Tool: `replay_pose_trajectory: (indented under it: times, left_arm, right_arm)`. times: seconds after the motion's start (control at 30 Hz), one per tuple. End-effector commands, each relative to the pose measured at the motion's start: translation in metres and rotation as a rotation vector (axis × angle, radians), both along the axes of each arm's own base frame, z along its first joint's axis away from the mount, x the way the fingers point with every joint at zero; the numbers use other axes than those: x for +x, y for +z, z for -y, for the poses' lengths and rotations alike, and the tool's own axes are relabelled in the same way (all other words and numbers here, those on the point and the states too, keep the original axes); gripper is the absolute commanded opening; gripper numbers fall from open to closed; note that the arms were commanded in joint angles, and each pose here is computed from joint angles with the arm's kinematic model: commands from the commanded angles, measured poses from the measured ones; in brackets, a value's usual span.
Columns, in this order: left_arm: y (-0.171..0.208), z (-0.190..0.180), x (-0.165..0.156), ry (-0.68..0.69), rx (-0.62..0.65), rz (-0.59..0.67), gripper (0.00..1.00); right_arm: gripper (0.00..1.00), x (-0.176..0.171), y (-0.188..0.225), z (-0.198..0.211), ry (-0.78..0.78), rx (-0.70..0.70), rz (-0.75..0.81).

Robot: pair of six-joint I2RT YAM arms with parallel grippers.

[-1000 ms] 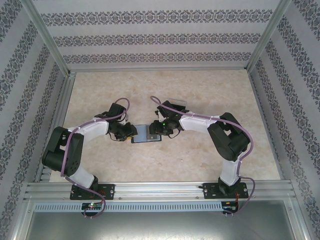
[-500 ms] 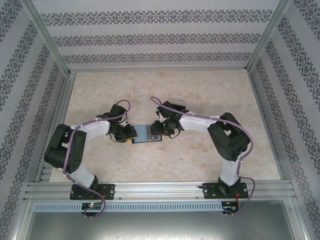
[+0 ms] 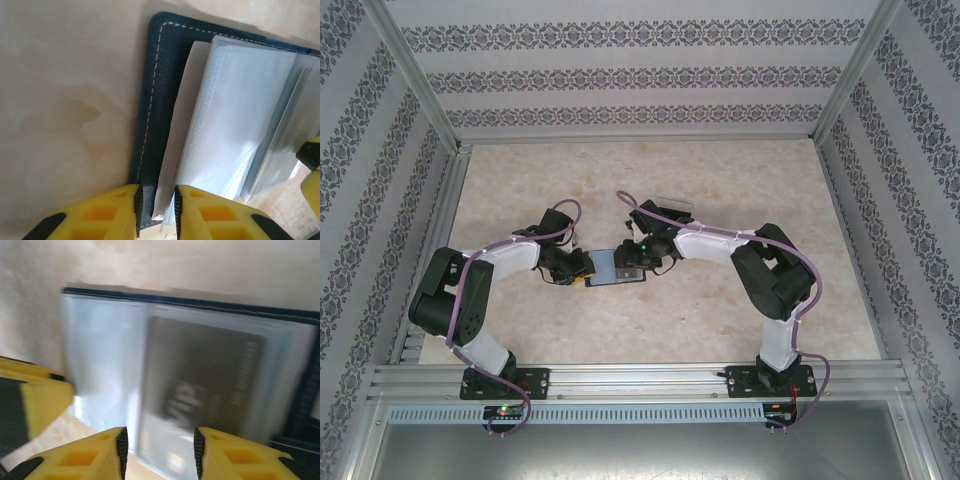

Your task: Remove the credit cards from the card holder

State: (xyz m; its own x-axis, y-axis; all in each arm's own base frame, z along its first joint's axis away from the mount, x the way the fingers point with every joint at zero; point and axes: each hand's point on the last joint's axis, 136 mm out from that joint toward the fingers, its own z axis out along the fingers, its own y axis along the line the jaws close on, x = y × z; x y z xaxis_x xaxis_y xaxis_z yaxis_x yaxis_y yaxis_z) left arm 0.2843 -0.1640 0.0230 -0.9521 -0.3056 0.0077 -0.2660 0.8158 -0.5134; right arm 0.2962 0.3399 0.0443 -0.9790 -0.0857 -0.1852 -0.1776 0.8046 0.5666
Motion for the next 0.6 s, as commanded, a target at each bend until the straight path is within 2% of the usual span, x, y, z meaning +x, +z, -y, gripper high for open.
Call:
replay_pose_trajectory:
  times: [0.0,0.1,0.33,0.57]
  left_arm:
    - [-0.011,-0.002,-0.007,0.003,-0.002,-0.038,0.26]
    - [-0.01,-0.002,-0.007,0.003,-0.003,-0.035,0.26]
    - [-0.01,-0.003,-0.007,0.002,0.001,-0.033,0.26]
    - [-0.011,-0.003,-0.007,0.004,0.004,-0.038,0.26]
  right_arm:
    - [0.42,0.002,0.014,-0.021,0.017,0.07,-0.004]
    - [0.42,0.003,0.017,-0.017,0.014,0.043,0.019]
    - [0.42,0.008,0.007,0.025,-0.05,-0.084,0.051]
    - [0.42,0.005,0.0,0.041,-0.061,-0.117,0.045]
